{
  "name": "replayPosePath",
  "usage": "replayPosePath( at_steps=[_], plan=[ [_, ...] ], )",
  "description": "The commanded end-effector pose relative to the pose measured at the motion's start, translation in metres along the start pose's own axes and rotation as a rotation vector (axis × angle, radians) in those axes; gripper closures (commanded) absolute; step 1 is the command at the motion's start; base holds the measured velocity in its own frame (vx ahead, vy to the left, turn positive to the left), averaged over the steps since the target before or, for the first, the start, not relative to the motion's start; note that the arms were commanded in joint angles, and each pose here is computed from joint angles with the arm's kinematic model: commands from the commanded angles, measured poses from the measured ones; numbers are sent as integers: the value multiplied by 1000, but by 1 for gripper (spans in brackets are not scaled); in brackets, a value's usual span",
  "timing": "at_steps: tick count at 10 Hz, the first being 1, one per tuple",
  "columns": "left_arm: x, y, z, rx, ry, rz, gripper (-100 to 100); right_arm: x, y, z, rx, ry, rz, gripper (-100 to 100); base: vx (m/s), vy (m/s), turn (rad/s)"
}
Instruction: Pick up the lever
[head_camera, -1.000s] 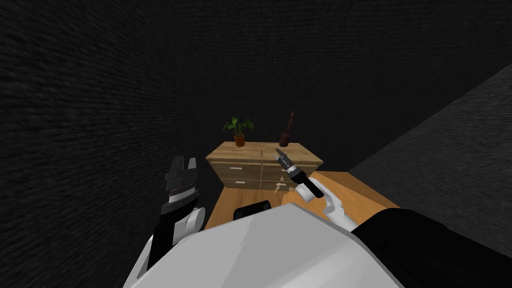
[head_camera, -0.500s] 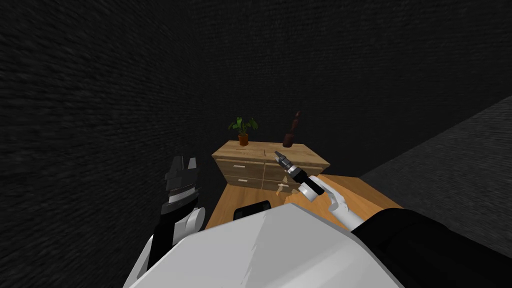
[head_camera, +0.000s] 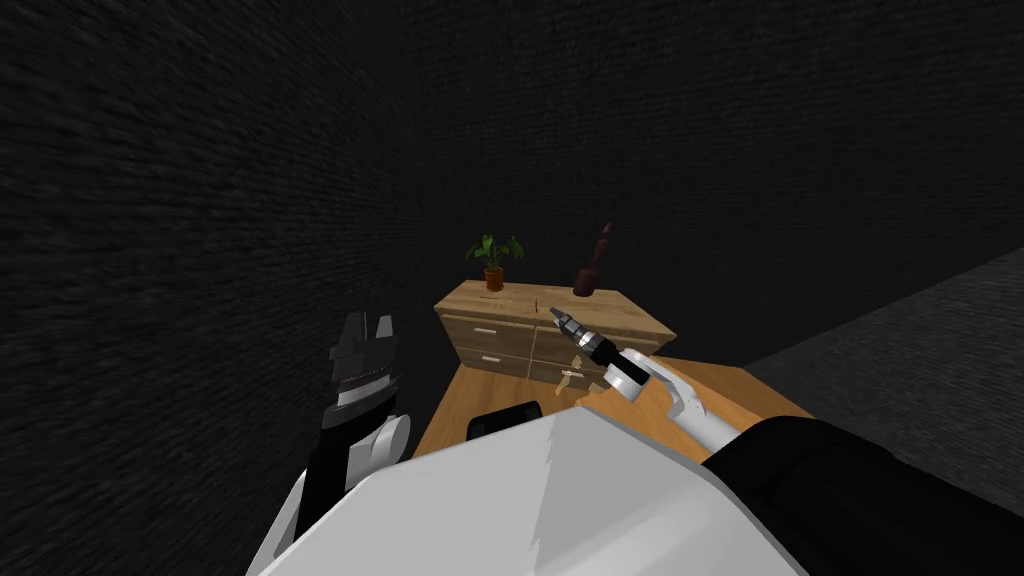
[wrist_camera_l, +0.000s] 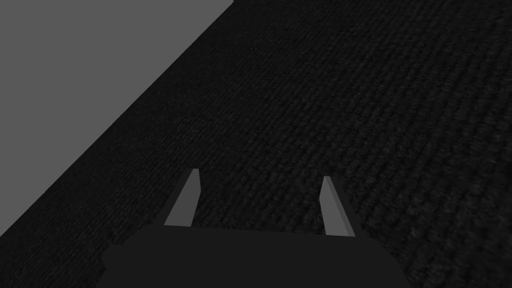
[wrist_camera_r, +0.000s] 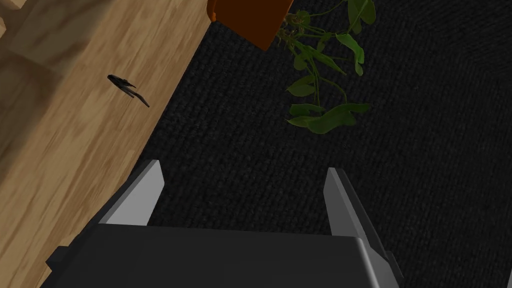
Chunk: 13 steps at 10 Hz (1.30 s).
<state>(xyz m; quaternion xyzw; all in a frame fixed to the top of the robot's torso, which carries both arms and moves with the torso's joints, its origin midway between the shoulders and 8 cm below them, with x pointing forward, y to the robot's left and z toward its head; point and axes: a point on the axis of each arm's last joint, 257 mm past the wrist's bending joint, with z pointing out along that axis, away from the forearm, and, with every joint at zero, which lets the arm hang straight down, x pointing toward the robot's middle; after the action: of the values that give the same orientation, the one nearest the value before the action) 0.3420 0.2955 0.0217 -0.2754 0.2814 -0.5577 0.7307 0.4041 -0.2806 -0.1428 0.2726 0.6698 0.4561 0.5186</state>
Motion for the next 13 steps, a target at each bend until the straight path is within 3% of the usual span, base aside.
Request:
replayPosePath(
  at_steps=[1, 2, 3, 4, 5, 6, 7, 8, 9, 10, 11, 12, 13],
  plan=[
    [0, 0, 0, 0, 0, 0, 0, -4, -24, -4, 68, 18, -28, -100, 19, 46, 132],
    [0, 0, 0, 0, 0, 0, 0, -5, -25, -4, 72, 28, -43, -100, 16, 37, 74],
    [0, 0, 0, 0, 0, 0, 0, -9, -44, -9, 131, 39, -63, -100, 27, 51, 154],
    [0, 0, 0, 0, 0, 0, 0, -9, -45, -9, 135, 48, -77, -100, 27, 43, 73],
    [0, 0, 0, 0, 0, 0, 0, -14, -65, -15, 195, 56, -94, -100, 33, 48, 149],
    [0, 0, 0, 0, 0, 0, 0, -15, -65, -16, 199, 67, -112, -100, 30, 40, 52],
    [0, 0, 0, 0, 0, 0, 0, -21, -85, -23, 261, 75, -131, -100, 45, 61, 97],
    [0, 0, 0, 0, 0, 0, 0, -22, -85, -23, 265, 83, -147, -100, 42, 56, 58],
    [0, 0, 0, 0, 0, 0, 0, -29, -105, -32, 328, 92, -169, -100, 53, 63, 150],
    [0, 0, 0, 0, 0, 0, 0, -30, -105, -33, 331, 99, -182, -100, 49, 50, 51],
    [0, 0, 0, 0, 0, 0, 0, -39, -125, -43, 396, 107, -206, -100, 73, 64, 74],
    [0, 0, 0, 0, 0, 0, 0, -40, -125, -43, 398, 112, -217, -100, 63, 55, 57],
    [0, 0, 0, 0, 0, 0, 0, -49, -144, -55, 462, 120, -242, -100, 80, 72, 99]
  ],
)
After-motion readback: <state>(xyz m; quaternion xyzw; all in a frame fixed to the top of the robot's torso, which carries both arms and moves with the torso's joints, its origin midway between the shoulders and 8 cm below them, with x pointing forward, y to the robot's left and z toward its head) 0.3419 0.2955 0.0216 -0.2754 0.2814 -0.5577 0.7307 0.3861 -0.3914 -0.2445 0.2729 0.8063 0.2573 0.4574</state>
